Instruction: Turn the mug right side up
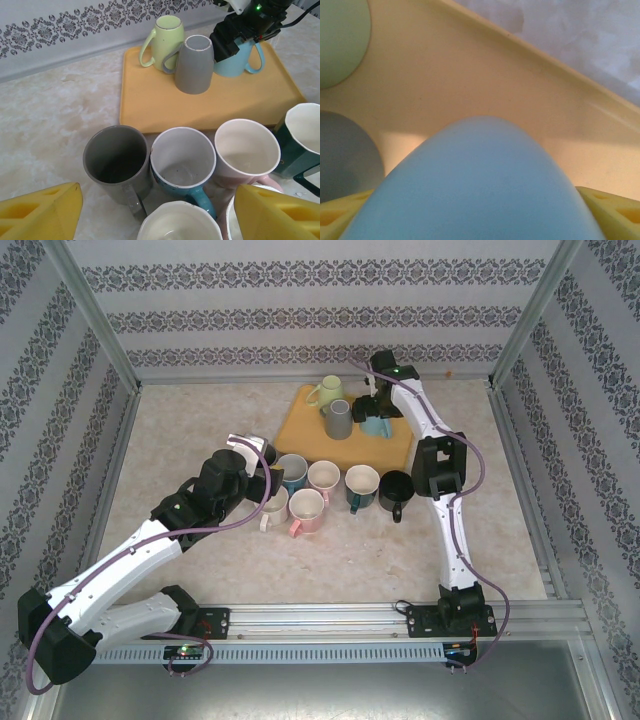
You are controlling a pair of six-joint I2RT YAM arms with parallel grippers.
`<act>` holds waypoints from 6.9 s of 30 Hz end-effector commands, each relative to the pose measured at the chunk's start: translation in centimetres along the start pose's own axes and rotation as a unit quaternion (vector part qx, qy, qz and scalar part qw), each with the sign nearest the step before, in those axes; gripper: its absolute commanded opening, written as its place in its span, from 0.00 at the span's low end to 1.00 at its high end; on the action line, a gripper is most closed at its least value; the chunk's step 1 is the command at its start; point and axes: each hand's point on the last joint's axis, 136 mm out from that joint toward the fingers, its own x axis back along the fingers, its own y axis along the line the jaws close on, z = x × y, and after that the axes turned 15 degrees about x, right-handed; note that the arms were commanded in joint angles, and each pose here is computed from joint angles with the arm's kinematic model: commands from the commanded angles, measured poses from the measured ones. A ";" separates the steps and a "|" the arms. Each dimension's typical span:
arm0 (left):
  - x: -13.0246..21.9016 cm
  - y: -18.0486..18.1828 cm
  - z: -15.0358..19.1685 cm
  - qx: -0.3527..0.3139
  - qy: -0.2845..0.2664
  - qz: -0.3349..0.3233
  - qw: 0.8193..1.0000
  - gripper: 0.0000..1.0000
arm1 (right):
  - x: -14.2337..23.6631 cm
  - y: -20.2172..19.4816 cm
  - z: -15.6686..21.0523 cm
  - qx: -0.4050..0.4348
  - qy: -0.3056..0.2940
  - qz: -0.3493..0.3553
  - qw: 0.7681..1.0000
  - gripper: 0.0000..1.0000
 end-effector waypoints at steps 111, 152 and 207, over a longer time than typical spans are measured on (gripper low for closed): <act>7.7 -14.6 -6.1 0.089 0.055 0.436 0.894 0.00 | 41.2 7.6 11.5 -0.180 -0.433 -0.119 0.875 0.97; -3.5 -14.8 18.6 -0.072 0.316 0.025 0.946 0.00 | 35.6 4.7 18.3 -0.240 -0.359 -0.009 0.902 0.98; 1.7 -3.3 0.3 0.053 0.150 0.054 0.986 0.42 | 29.8 12.2 6.9 0.007 -0.312 -0.030 0.950 0.98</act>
